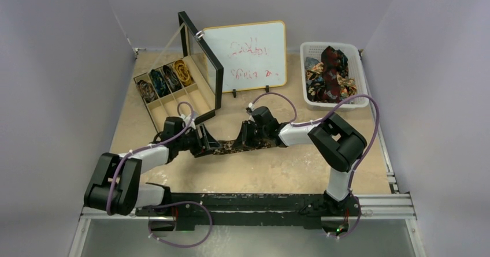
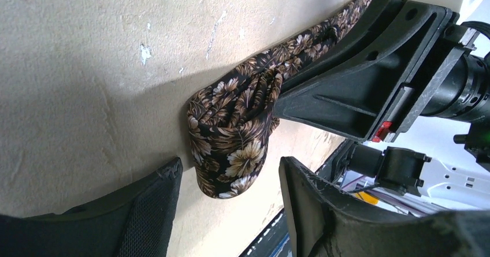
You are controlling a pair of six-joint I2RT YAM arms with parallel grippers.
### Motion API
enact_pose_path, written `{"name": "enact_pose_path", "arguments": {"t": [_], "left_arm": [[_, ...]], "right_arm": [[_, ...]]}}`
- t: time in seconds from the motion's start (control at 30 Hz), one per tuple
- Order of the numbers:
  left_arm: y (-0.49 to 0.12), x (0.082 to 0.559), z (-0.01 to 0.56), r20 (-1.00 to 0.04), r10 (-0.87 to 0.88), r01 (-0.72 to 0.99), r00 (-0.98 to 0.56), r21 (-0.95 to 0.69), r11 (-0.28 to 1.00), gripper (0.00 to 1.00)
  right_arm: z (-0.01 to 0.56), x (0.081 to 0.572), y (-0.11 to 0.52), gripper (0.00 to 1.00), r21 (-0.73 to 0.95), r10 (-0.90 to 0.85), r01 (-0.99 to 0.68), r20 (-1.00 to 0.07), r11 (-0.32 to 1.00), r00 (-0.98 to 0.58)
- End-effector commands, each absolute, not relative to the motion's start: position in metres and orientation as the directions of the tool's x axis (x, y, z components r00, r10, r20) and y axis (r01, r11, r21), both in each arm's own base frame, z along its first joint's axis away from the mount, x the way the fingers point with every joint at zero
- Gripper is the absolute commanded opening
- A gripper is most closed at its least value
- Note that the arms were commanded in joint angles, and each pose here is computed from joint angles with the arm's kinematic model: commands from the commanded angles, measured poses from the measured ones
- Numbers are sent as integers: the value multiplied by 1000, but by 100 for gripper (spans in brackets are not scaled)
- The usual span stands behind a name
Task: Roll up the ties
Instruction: Roll the tie at the center of the board.
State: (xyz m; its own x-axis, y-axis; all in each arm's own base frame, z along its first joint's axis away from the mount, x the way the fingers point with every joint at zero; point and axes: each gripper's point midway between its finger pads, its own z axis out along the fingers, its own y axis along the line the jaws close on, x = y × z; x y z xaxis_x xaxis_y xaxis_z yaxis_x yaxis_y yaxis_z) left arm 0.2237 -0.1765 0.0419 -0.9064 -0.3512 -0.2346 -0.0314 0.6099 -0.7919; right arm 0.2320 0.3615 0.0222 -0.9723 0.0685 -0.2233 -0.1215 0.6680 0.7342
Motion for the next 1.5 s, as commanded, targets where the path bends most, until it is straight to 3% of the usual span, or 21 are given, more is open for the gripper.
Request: {"name": "enact_pose_path", "arguments": {"t": [0.0, 0.63, 0.93, 1.23, 1.47], "left_arm": [[-181, 231, 46, -318, -306, 88, -897, -808, 582, 60], [-189, 234, 43, -342, -279, 152, -897, -834, 531, 47], [-189, 241, 42, -286, -308, 81, -908, -838, 540, 27], [-185, 245, 48, -248, -309, 23, -918, -812, 584, 11], [-180, 244, 45, -212, -313, -30, -926, -785, 619, 8]], "right_arm": [[9, 231, 356, 16, 710, 51, -110, -202, 695, -978], [3, 229, 356, 15, 730, 47, -88, -162, 678, -986], [11, 230, 359, 15, 745, 34, -108, -173, 658, -984], [56, 241, 364, 23, 752, 23, -212, -289, 625, -957], [49, 269, 340, 22, 602, 77, -184, -381, 777, -921]]}}
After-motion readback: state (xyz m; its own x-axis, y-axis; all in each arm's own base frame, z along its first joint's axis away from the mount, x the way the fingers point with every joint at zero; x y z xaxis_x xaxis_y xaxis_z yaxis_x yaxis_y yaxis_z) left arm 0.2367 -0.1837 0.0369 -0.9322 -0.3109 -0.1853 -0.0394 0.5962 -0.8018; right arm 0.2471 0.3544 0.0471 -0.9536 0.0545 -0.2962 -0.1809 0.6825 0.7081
